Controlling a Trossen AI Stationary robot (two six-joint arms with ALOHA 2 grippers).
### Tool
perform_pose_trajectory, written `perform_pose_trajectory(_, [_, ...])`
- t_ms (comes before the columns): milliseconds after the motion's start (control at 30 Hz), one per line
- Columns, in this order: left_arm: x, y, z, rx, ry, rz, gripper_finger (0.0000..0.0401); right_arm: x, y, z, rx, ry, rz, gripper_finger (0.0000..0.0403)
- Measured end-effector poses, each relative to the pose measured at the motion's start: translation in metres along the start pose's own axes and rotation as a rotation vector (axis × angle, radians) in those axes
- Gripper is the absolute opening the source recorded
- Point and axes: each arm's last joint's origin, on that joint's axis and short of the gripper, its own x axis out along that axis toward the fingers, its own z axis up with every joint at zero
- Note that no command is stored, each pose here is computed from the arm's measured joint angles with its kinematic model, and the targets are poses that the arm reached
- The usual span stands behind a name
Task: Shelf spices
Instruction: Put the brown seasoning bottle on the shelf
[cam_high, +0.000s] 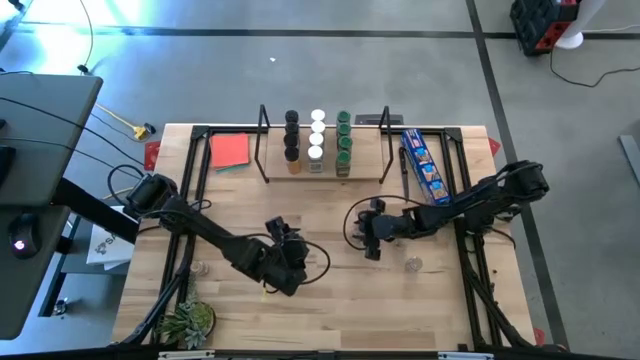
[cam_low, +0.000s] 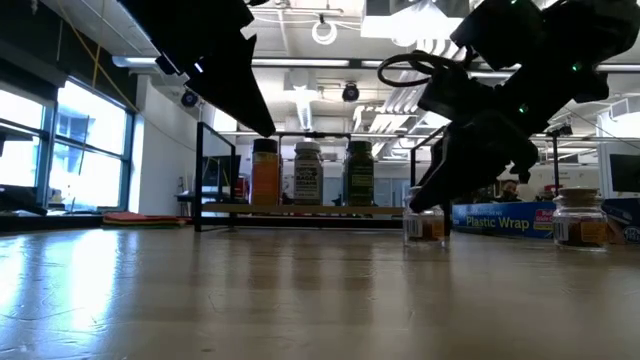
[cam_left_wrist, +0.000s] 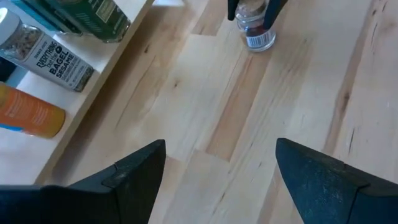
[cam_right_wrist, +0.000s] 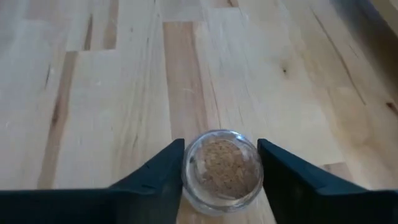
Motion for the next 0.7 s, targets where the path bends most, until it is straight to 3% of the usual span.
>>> perform_pose_trajectory(167, [0.000,0.000,0.000,-0.001,-0.001,-0.001,0.0298,-0.004,0.001,0.012,0.025,-0.001,0.009,0.0157])
perform_pose_trajectory(300, [0.000,0.000,0.000,-0.005,-0.002,0.000,0.0298,-0.030,-0.015,0.058,-0.002,-0.021,-0.084,0.0157])
perform_pose_trajectory(533, [-0.006,-0.004,-0.004,-0.006,-0.014,0.004,0.0298,-0.098,-0.109,0.137,-0.030,0.004,-0.315,0.0157])
perform_pose_trajectory(700, [-0.011,-0.006,-0.006,-0.003,-0.038,0.019,0.0298,-0.104,-0.191,0.153,-0.008,0.009,-0.280,0.0157])
